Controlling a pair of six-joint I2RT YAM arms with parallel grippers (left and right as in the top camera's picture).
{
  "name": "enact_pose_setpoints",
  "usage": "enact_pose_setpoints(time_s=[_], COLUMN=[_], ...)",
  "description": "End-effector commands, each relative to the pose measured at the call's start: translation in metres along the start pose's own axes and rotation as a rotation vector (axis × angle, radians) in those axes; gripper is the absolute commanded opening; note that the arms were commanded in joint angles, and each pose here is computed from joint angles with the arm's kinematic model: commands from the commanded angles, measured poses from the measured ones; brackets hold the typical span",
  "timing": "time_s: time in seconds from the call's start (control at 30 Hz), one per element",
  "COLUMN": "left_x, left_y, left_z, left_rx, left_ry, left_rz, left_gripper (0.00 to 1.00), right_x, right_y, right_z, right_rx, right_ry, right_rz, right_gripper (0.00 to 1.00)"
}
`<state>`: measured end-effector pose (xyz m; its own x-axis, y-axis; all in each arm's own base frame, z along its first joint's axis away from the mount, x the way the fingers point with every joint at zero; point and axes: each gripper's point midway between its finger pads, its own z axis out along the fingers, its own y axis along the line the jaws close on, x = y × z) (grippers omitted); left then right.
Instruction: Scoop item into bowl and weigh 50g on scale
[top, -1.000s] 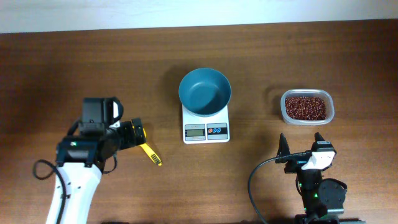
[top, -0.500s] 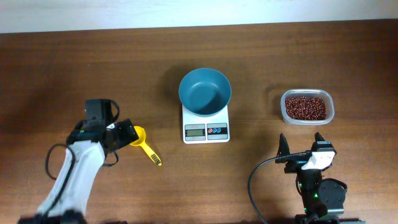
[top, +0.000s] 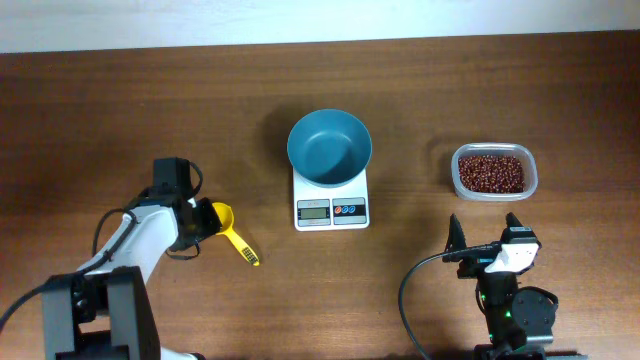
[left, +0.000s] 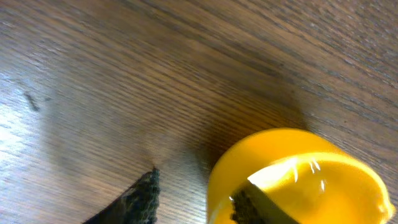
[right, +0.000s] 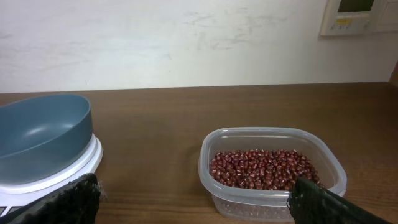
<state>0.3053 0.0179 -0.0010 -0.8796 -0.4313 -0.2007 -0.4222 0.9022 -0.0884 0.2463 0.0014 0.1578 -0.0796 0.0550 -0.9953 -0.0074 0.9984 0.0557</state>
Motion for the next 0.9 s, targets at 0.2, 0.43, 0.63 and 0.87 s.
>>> enact_pose_setpoints(time_s=[0.2,0.43,0.63,0.87], left_x=[0.002,-0.029,-0.023,0.008], left_y=[-0.019,-0.033,-0.033,-0.022], left_z=[-0.003,-0.081,-0.171,-0.230], left_rx=[0.105,0.140,0.208,0.263], left_ry=[0.046,-0.026,-0.157,-0.281], left_rz=[-0.008,-0.004,-0.044,-0.032], left_gripper=[0.00,0.00,0.00,0.00], right_x=[0.004,0.003,0.003,0.003], right_y=[0.003,0.003,0.003,0.003], right_z=[0.000,0.000,0.000,0.000], right_rx=[-0.017,-0.017,-0.017,-0.017], right_ry=[0.006,0.006,0.006,0.006], right_rz=[0.009,0.009,0.009,0.009], right_gripper=[0.99,0.99,0.99,0.99])
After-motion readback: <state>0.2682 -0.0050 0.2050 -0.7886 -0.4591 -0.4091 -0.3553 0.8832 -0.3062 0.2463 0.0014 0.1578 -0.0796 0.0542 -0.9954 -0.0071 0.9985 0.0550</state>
